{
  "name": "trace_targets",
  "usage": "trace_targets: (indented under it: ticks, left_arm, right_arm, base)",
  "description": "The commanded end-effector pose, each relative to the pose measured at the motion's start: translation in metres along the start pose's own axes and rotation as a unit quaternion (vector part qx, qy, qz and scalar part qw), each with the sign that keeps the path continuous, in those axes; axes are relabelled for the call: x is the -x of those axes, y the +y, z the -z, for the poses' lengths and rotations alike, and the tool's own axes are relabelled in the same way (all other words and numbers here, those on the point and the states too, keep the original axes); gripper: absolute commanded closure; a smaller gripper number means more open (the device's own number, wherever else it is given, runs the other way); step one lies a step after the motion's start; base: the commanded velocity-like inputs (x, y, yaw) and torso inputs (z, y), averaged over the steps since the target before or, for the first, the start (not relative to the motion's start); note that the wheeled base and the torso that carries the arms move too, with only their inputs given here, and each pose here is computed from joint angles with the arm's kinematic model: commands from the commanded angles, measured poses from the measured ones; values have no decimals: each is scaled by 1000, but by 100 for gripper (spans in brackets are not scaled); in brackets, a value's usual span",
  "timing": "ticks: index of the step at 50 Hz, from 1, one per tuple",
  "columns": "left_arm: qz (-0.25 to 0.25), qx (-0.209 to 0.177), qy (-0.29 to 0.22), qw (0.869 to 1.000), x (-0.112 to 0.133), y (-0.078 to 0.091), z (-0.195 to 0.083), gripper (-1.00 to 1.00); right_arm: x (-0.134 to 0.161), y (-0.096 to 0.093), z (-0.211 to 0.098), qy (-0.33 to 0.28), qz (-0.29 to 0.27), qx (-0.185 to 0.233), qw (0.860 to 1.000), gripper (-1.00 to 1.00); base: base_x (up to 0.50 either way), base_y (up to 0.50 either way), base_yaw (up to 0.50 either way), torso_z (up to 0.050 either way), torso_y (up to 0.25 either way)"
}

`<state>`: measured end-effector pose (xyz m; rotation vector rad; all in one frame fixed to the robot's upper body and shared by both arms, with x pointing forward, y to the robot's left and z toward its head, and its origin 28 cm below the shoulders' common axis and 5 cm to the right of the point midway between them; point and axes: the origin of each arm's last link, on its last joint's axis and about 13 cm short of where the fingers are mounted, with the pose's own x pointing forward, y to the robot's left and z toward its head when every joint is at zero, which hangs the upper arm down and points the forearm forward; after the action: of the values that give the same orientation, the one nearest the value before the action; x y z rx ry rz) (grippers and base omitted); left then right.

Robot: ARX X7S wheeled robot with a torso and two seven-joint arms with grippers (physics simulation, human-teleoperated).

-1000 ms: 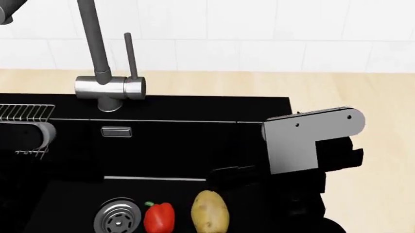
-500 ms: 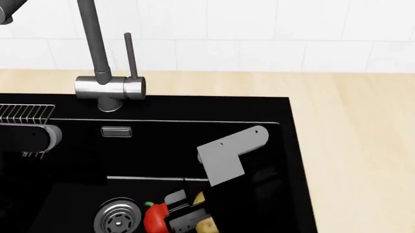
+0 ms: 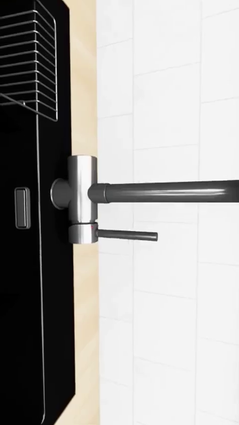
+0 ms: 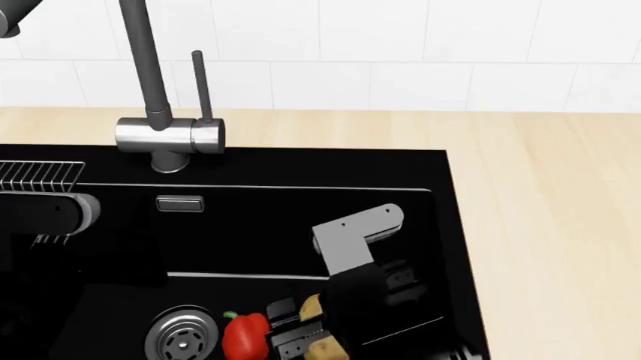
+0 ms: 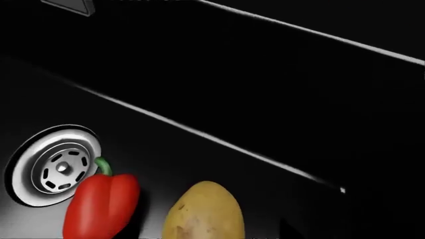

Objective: Pick the vegetables from the sink and place them on the cutting board.

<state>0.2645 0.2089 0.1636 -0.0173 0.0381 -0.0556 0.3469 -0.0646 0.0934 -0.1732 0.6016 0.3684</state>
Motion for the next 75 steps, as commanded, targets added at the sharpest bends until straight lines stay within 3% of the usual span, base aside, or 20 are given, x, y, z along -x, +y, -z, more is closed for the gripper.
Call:
trace_targets:
  ticks: [1,27,28,39,54,59,75]
  left_arm:
    - [-1,0,2,1000,-1,1,1,-100]
    - [2,-3,5,1000,-1,0,3,-100]
    - [2,-3,5,1000,0,0,3,-100]
    - [3,-4,7,1000,-1,0,5,-100]
    - [5,-7,13,1000,-5,-3,8,-100]
    - [4,-7,15,1000,-4,-2,9,-100]
    - [-4,-4,26,1000,-8,3,17,-100]
  right_arm:
    - [-19,-1,8,39,-20,-17,999,-100]
    - [-39,-4,31,80,-12,-30,996,-100]
    - [-39,-5,30,71,-3,-31,997,100]
    - [-36,-5,19,31,27,-31,999,100]
    - [36,16,-42,-122,29,3,992,100]
    - [63,20,-59,-170,42,4,984,100]
    - [135,-10,-94,-295,135,-73,943,100]
  base:
    - [0,0,0,0,0]
    - [0,0,0,0,0]
    - [0,0,0,0,0]
    - [0,0,0,0,0]
    - [0,0,0,0,0]
    - [0,0,0,0,0]
    - [0,0,0,0,0]
